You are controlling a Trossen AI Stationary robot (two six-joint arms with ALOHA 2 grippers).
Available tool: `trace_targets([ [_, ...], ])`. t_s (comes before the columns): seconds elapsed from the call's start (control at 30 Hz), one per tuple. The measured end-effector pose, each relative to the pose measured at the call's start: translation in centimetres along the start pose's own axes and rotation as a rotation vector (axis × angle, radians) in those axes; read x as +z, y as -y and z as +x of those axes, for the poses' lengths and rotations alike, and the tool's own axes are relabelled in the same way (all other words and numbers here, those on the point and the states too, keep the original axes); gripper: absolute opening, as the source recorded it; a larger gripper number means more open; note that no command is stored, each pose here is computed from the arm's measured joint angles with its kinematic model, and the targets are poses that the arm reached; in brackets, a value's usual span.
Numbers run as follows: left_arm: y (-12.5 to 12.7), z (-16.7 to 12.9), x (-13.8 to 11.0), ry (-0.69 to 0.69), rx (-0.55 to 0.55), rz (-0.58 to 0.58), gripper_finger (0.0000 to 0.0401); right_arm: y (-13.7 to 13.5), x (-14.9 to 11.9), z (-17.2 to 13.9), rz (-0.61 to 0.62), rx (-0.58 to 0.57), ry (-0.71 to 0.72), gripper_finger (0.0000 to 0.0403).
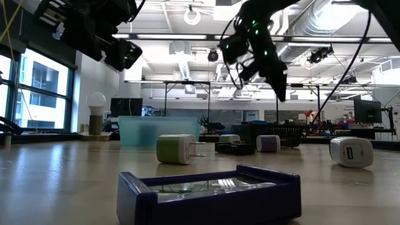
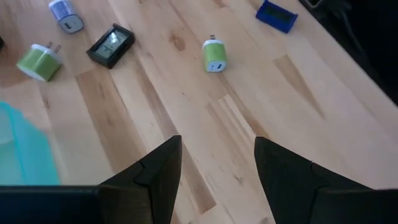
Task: Pick & Place Office items
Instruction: Put the black white charger adapter into the green bin
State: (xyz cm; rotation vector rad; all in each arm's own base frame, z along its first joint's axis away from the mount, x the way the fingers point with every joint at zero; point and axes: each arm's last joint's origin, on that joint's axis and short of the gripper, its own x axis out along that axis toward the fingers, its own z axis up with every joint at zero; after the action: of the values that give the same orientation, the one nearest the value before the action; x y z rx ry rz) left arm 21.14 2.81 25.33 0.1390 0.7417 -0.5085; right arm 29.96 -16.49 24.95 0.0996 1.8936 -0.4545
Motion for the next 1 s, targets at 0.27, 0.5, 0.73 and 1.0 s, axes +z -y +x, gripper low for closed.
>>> trace_targets([
  [0.27, 0.8, 0.4, 0.2, 0.0, -0.062, -0.075, 0.0193, -1.6, -4.8, -5.2, 0.323, 0.245, 0.185, 0.0095],
  [0.5, 2.0, 1.0, 0.7, -0.012, -0.11, -0.12, 0.0193, -6.6, -9.0, -8.9, 0.377, 0.235, 0.407, 0.0095],
  [0.73, 3.9, 1.8, 1.3, -0.028, -0.182, -0.059, 0.0193, -13.5, -11.3, -10.8, 0.349, 0.369, 0.706, 0.0095],
  [1.0, 5.9, 2.5, 1.7, -0.043, -0.253, -0.018, 0.0193, -18.4, -12.6, -12.1, 0.328, 0.405, 0.896, 0.0101],
])
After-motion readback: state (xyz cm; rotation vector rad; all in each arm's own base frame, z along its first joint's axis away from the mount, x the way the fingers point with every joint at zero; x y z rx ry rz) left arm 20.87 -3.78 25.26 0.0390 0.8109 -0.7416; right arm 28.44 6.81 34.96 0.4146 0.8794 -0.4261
